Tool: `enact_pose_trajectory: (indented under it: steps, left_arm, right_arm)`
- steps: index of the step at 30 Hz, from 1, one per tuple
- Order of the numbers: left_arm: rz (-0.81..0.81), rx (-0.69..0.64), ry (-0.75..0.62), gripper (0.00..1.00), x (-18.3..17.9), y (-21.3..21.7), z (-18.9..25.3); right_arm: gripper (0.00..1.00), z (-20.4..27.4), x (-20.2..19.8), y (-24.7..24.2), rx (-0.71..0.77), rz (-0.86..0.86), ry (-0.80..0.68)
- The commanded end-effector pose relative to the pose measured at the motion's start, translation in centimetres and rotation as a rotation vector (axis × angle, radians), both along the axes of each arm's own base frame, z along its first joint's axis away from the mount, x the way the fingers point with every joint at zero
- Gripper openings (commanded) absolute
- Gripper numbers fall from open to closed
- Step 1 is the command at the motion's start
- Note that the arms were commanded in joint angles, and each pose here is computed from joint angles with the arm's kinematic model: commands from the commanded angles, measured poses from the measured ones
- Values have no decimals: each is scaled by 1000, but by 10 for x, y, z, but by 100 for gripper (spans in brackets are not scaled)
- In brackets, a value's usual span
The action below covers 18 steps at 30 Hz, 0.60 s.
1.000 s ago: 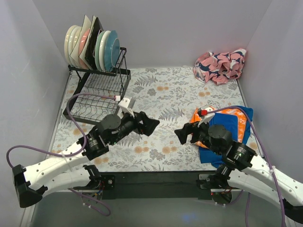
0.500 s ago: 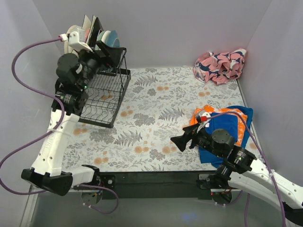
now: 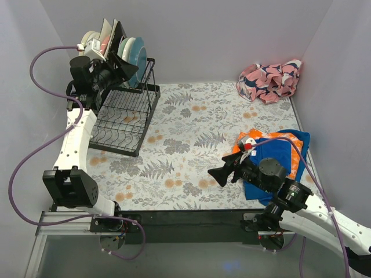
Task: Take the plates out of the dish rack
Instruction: Unload the plate from the dish rack.
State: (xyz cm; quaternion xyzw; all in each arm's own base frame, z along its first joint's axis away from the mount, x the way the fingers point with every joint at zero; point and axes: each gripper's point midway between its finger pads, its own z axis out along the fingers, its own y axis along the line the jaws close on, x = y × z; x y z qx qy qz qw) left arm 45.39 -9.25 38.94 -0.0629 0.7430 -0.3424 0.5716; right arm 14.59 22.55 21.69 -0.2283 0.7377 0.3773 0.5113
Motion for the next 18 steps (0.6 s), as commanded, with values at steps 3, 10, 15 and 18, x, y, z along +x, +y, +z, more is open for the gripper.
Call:
enact_pose_trajectory:
  steps: [3, 10, 15, 18]
  left_arm:
    - [1, 66, -133, 68, 4, 8, 39]
    - [-90, 108, -161, 65, 25, -2, 31]
    - [-64, 169, -152, 64, 42, 5, 11]
    - [-69, 194, -148, 64, 48, 6, 2]
  right_arm:
    - [93, 11, 0, 10, 35, 29, -23]
    - [91, 11, 2, 12, 35, 30, -26]
    - [90, 13, 3, 11, 37, 26, -36]
    - [90, 13, 5, 11, 35, 13, -41]
